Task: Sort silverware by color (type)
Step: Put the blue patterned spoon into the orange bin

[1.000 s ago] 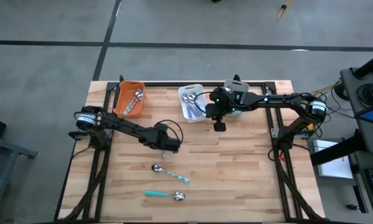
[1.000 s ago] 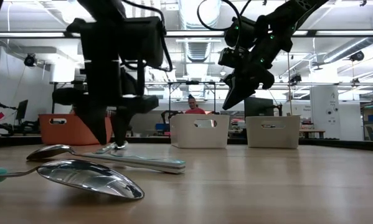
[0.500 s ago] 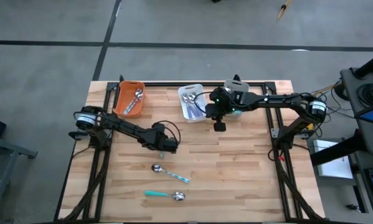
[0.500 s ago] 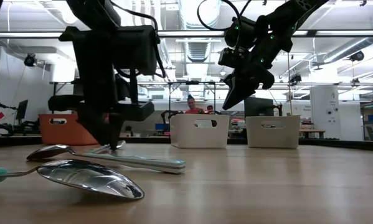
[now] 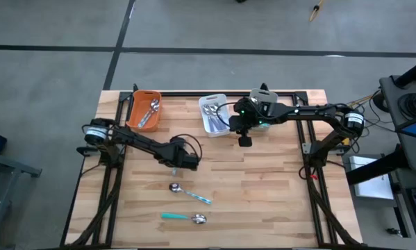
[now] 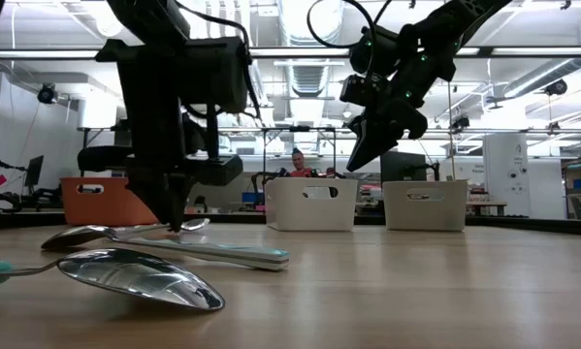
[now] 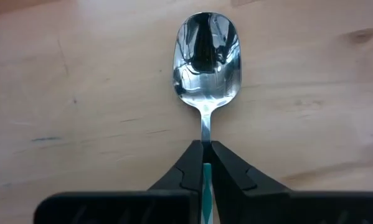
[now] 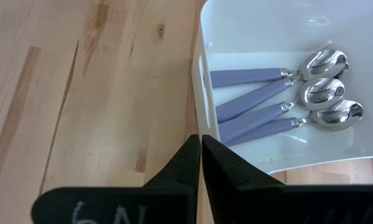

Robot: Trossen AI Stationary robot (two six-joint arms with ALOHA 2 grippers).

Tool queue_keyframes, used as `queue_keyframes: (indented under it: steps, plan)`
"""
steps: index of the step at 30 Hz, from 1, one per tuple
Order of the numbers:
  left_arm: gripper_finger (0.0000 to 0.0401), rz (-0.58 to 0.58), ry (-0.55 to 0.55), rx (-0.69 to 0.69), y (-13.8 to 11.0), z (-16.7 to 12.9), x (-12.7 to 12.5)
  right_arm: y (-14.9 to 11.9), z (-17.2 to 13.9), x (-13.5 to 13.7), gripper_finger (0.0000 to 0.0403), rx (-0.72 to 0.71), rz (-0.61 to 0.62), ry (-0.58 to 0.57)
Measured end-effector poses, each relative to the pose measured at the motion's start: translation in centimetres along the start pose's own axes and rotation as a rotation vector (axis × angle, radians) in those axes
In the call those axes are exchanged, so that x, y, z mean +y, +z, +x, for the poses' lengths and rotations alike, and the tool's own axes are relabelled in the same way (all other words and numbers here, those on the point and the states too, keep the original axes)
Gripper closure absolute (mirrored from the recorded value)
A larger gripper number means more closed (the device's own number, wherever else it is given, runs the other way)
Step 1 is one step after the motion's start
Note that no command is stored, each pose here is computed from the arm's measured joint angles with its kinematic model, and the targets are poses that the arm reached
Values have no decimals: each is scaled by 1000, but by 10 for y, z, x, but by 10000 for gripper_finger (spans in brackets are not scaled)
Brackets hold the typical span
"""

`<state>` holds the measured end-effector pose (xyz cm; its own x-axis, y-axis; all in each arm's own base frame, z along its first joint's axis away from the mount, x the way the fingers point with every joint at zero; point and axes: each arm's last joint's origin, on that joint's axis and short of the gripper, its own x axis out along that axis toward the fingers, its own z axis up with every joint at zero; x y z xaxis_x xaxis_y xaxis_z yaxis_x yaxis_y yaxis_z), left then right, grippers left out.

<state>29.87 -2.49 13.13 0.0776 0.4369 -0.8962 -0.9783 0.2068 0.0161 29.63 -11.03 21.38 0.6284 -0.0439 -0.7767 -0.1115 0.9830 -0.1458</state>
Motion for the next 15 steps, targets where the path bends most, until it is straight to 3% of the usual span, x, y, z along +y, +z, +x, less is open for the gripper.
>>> queue_keyframes:
  steps: [6,15]
  plan:
    - [399,24,-41,-7,10,-19,4,0,0,0,394,2,0,1]
    - [400,38,-68,-68,42,-65,39,0,0,0,394,-1,-3,0]
